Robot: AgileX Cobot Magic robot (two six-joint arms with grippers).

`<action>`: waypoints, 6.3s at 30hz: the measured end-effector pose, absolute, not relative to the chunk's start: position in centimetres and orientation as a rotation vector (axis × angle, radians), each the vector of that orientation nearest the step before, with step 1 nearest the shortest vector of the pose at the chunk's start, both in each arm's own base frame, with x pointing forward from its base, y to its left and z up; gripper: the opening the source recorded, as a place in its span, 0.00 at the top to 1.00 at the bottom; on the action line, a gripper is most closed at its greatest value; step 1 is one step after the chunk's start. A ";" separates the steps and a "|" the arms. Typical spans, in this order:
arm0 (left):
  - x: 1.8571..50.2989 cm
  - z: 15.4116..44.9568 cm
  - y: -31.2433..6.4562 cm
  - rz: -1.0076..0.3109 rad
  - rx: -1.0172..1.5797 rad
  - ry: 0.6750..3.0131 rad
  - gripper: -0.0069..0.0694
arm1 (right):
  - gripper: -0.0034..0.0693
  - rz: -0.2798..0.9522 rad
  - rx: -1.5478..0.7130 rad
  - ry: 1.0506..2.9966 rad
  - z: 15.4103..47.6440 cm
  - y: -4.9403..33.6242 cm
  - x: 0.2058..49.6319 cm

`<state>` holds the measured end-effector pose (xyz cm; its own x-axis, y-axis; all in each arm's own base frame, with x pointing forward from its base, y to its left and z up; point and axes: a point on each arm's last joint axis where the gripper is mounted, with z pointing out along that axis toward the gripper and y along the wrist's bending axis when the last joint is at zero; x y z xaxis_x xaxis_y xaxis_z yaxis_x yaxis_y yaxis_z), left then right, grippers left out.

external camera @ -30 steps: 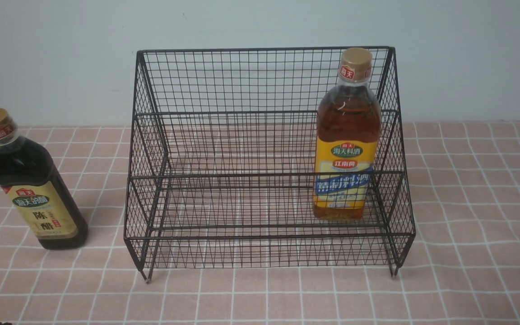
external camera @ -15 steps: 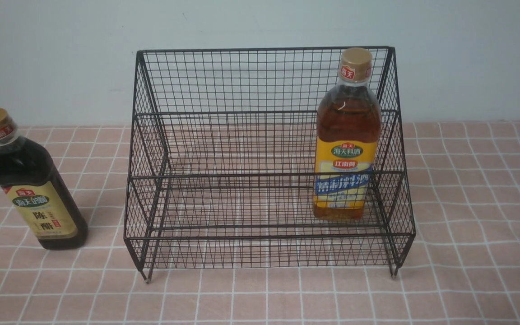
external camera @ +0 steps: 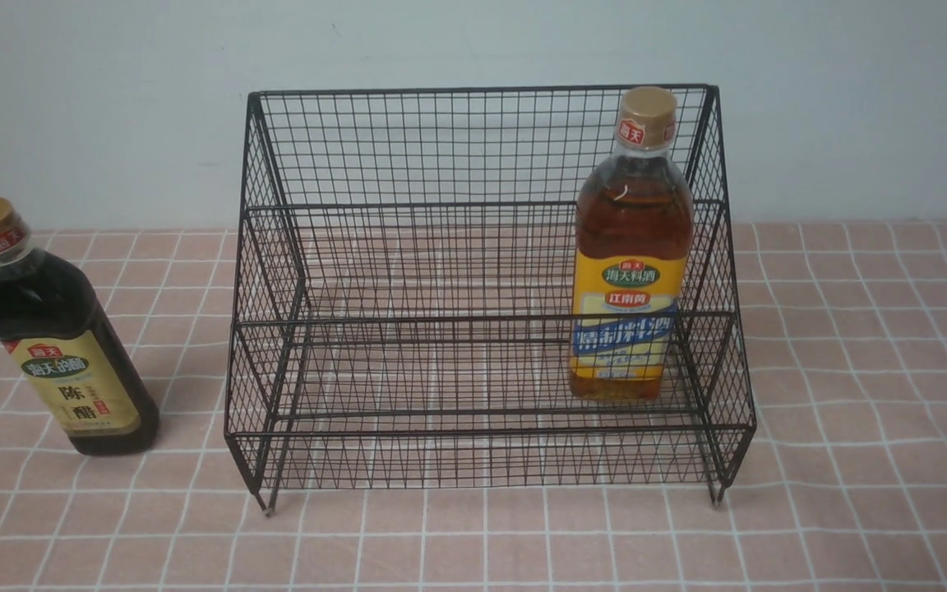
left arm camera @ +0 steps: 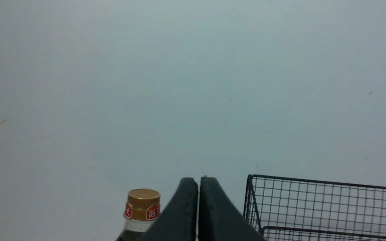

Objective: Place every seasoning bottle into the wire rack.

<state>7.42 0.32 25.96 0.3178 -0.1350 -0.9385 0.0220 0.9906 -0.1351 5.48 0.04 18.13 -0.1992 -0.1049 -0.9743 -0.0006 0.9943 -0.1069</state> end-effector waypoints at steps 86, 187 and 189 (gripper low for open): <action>24.0 44.7 -0.9 -0.089 -0.150 1.231 0.51 | 0.97 -0.095 -0.079 1.769 18.1 0.0 5.5; 31.2 42.2 -10.0 -0.382 0.437 1.760 0.91 | 0.97 -0.095 -0.079 1.769 18.1 0.0 5.5; 30.6 42.5 -9.6 -0.384 0.461 1.771 0.91 | 0.97 -0.095 -0.079 1.769 18.1 0.0 5.5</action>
<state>30.58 -9.63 42.48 -0.2163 0.1061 -0.9705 0.4987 0.8666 -0.0164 5.48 0.04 18.13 -0.1992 -0.1058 -0.9742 -0.0008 0.9942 -0.1078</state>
